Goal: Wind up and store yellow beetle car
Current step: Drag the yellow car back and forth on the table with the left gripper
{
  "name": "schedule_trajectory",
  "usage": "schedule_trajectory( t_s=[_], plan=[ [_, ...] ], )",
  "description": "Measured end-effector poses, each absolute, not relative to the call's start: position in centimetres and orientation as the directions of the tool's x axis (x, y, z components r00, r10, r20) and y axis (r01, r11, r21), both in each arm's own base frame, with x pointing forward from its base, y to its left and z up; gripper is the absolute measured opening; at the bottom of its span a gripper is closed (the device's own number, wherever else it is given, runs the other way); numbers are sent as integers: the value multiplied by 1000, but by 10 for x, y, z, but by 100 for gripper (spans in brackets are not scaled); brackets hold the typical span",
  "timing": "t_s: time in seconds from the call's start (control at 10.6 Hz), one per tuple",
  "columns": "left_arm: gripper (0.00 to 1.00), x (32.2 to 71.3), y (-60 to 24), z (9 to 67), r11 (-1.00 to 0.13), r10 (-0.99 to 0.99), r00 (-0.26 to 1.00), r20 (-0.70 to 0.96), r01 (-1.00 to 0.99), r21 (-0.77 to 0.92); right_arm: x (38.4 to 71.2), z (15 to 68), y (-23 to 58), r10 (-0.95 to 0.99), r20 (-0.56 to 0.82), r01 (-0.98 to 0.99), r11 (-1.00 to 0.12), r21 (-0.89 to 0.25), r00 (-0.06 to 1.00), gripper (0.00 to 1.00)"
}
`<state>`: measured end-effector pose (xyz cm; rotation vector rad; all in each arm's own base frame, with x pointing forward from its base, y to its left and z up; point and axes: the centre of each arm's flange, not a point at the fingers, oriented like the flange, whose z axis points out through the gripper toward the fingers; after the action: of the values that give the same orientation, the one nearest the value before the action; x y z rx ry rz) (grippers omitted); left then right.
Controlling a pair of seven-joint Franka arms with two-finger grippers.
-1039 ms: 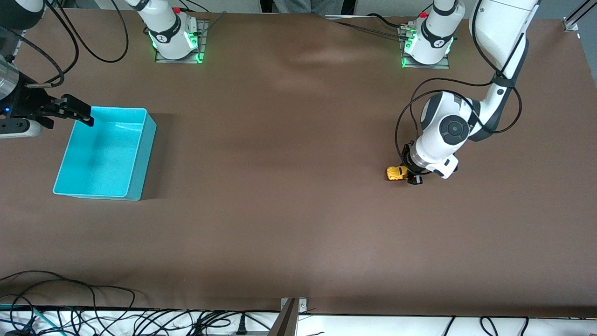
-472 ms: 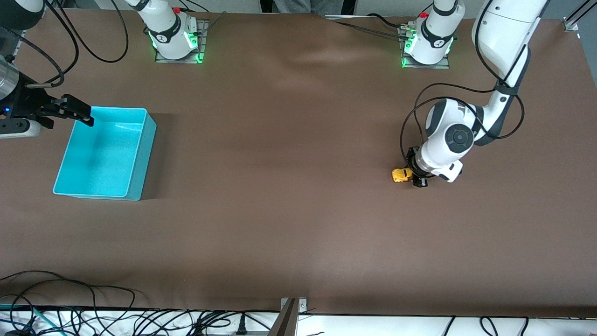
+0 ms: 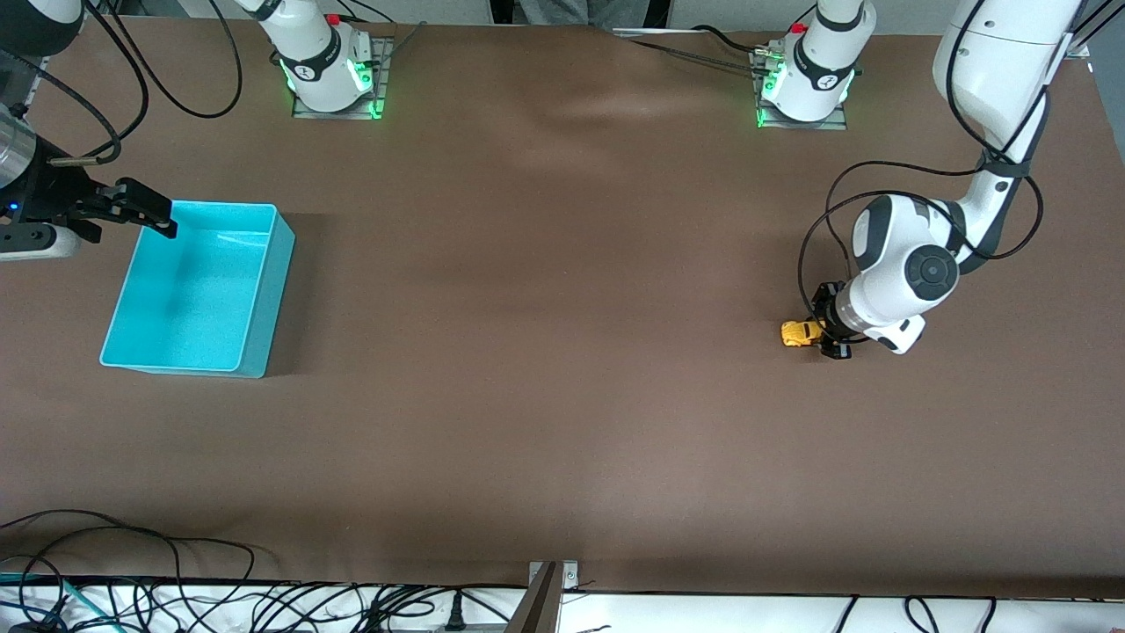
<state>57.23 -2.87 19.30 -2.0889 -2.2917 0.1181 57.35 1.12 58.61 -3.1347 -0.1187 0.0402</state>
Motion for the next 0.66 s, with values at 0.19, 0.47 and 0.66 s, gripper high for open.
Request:
schedule_trajectory(
  t_s=[0.19,0.47,0.66],
  plan=[
    [42,573,3,193,78,997,-78,-7,994,-80,573,586,11,76,-25,76,-997,-5,997,100],
    [42,572,47,193,81,997,-80,11,994,-77,573,586,11,76,-25,75,-997,-5,997,100],
    [42,571,59,193,79,997,-79,10,994,-76,573,586,11,76,-26,75,-997,-5,997,100]
  ],
)
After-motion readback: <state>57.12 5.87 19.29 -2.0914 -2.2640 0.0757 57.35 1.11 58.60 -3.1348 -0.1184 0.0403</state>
